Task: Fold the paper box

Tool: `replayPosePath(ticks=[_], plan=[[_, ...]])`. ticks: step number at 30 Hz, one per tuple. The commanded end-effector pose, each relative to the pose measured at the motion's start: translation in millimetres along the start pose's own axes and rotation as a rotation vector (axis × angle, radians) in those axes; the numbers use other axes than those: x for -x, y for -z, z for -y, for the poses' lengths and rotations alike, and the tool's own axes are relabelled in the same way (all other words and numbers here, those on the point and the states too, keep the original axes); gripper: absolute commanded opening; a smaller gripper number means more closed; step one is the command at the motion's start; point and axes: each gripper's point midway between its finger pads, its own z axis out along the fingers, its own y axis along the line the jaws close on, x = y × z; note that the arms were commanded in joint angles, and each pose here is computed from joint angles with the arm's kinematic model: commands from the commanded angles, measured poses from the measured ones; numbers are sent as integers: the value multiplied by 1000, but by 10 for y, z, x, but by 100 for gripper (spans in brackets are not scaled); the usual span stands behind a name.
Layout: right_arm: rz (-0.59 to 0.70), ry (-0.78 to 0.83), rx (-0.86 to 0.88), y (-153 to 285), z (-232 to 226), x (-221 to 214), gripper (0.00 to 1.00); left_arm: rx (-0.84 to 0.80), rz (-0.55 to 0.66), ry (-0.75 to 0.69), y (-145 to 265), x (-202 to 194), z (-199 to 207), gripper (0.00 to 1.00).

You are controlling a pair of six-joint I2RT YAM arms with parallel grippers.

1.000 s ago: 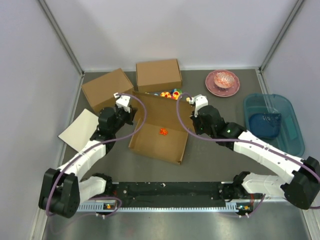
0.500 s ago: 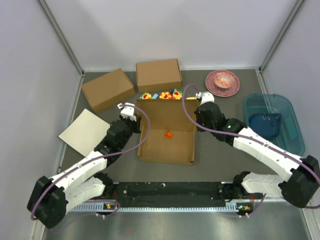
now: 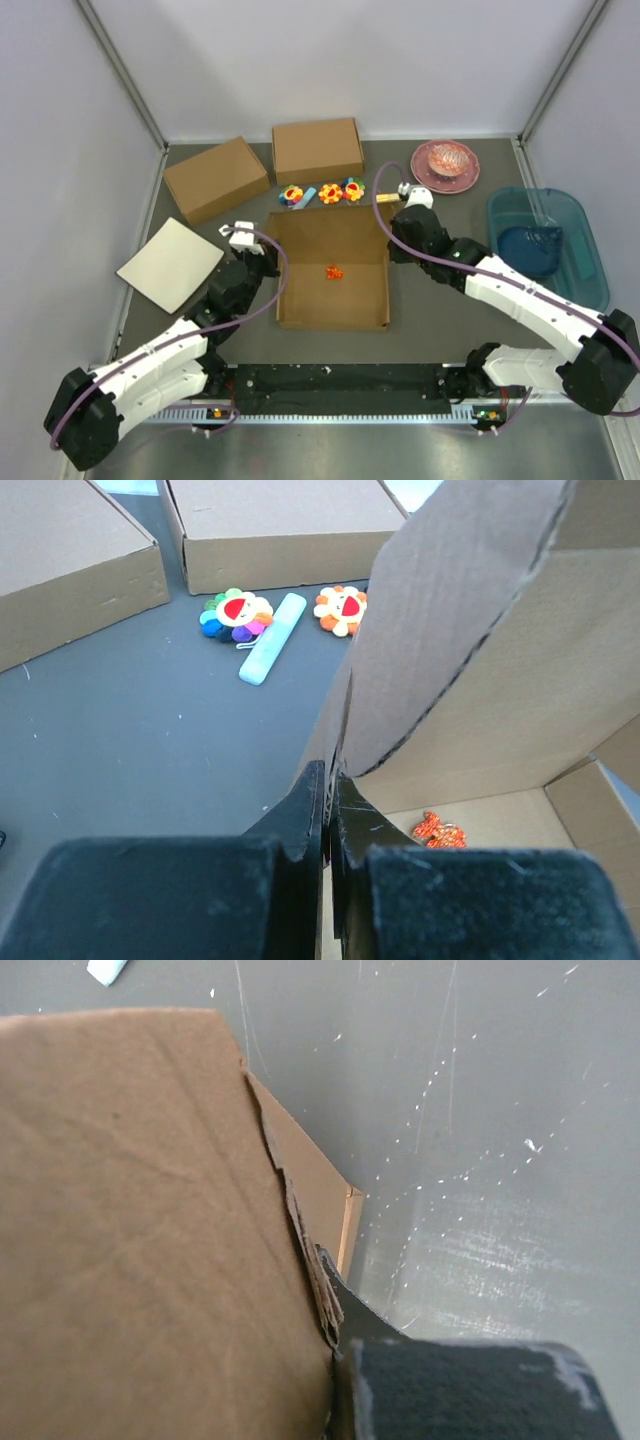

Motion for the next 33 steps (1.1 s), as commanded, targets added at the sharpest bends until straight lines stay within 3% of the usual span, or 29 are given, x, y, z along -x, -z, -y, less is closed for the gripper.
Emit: replayPosePath(ticks=[1,11,19,33], plan=[[29,-141,67,-42,-190,45,0,-4,98,120,66,187,23,0],[0,-184,40,-168,-49,-407,0,-12,111,164,156,119,-1,0],[25,-158,26,-114,27,-528,0,-16,126,189,194,128,-6,0],[34,-123,-22,-112,237,-772,0,-47,110,360,208,311,168,0]])
